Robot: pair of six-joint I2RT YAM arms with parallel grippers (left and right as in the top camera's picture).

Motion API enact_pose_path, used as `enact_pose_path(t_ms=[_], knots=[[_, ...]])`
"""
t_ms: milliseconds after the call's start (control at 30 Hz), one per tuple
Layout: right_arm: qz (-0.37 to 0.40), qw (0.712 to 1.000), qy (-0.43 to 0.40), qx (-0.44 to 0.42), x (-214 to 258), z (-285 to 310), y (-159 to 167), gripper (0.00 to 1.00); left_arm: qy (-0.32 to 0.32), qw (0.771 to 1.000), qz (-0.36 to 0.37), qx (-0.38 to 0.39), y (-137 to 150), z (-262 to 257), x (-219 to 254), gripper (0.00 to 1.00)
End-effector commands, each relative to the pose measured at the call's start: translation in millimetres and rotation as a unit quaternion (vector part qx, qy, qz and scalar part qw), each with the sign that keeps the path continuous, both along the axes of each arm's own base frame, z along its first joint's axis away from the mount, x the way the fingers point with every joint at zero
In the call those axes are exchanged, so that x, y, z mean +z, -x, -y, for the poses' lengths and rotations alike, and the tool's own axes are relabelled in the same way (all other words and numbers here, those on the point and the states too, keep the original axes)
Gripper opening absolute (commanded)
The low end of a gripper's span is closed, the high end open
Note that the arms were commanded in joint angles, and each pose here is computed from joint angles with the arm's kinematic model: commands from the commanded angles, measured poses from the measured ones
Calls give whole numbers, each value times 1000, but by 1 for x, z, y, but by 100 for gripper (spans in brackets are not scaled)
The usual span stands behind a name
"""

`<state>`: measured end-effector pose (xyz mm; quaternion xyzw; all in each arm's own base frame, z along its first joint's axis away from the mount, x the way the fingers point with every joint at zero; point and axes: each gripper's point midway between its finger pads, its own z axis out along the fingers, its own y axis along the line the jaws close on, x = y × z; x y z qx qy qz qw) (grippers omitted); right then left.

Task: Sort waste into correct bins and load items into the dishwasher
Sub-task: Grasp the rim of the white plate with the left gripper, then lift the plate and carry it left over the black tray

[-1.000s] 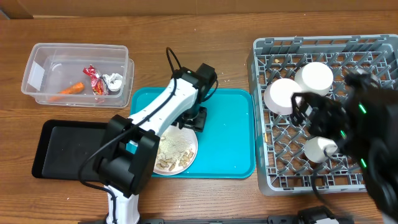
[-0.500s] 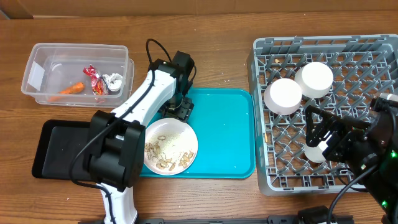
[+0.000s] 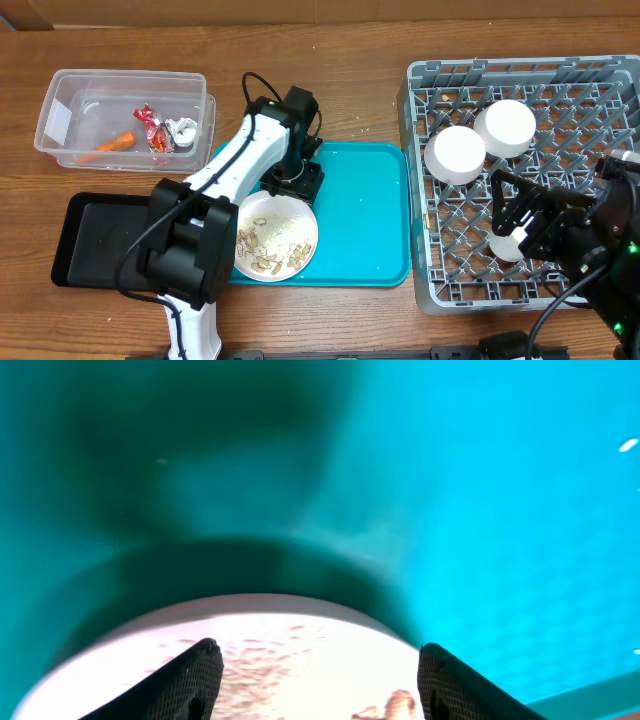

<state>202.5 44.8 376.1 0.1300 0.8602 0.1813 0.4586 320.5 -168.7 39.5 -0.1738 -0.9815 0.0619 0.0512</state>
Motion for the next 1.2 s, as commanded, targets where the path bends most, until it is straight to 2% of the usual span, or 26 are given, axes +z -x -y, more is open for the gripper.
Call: enact_pose_path(t_ms=[0, 100, 167, 367, 533, 700, 800, 967, 1167], knots=[[8, 1000, 2, -8, 4, 4, 1, 100, -14, 999, -12, 31, 9, 12, -7, 63], [8, 1000, 3, -8, 4, 4, 1, 100, -59, 996, 8, 70, 6, 5, -9, 57], [8, 1000, 3, -8, 4, 4, 1, 100, -85, 990, 24, 113, 2, 1, -10, 57], [8, 1000, 3, -8, 4, 4, 1, 100, -89, 980, 26, 178, 1, 2, -12, 48], [8, 1000, 3, -8, 4, 4, 1, 100, -105, 976, 8, 192, 15, -6, -24, 48], [8, 1000, 3, -8, 4, 4, 1, 100, -114, 974, 20, 194, 19, -15, -47, 46], [8, 1000, 3, -8, 4, 4, 1, 100, -128, 974, 43, 180, 12, -22, -49, 38], [8, 1000, 3, -8, 4, 4, 1, 100, -117, 982, 62, 137, 3, -18, -49, 17], [8, 1000, 2, -8, 4, 4, 1, 100, -96, 988, 91, 80, -11, -9, -50, 13]])
